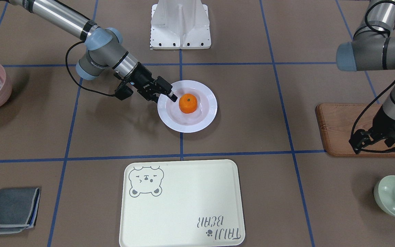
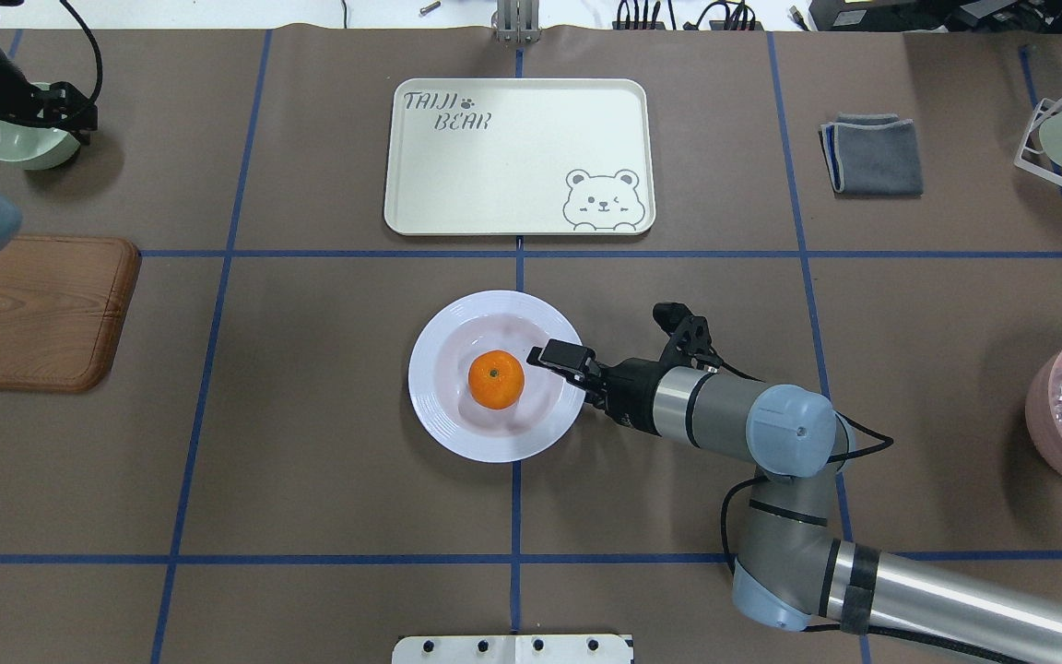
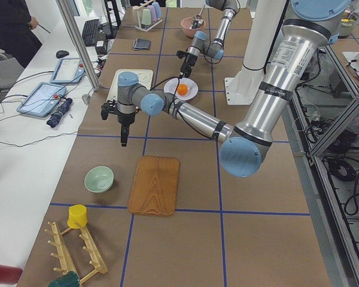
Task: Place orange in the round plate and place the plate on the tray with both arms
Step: 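Lift the plate rim with the right gripper and slide the plate farther away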
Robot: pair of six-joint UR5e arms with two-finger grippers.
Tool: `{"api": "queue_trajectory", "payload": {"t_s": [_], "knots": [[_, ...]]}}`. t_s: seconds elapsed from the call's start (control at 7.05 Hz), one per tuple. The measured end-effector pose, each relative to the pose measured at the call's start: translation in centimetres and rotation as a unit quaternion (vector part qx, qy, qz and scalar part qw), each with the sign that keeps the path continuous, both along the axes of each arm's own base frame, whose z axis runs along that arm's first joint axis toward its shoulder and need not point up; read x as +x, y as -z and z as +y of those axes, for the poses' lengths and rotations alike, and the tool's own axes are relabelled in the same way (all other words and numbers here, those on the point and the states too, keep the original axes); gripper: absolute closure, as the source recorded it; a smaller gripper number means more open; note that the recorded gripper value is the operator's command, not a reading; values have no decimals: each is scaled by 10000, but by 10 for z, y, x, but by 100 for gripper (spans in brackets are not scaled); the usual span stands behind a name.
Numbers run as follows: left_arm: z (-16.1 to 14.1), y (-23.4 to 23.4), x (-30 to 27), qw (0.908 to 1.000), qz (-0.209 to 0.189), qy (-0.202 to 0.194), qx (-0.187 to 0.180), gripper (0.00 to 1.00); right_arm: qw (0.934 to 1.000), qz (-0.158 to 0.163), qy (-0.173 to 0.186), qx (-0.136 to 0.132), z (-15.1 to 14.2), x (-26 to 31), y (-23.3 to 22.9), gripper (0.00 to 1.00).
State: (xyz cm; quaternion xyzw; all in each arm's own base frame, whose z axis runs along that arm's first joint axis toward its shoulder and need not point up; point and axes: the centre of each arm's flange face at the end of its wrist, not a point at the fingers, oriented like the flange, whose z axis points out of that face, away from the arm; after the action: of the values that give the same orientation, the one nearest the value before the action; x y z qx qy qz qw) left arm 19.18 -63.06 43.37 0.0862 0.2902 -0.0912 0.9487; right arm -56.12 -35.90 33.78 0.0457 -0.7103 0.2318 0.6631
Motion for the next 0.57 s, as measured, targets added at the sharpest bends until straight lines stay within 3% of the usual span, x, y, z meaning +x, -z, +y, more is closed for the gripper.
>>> {"api": "queue_trajectory", "payload": {"t_s": [0.43, 0.57], "knots": [[-1, -3, 1, 10000, -15, 0, -25, 1, 10000, 30, -3, -16, -2, -6, -1, 0], [-2, -5, 1, 10000, -22, 2, -34, 1, 10000, 12, -15, -32, -2, -7, 1, 20]]}}
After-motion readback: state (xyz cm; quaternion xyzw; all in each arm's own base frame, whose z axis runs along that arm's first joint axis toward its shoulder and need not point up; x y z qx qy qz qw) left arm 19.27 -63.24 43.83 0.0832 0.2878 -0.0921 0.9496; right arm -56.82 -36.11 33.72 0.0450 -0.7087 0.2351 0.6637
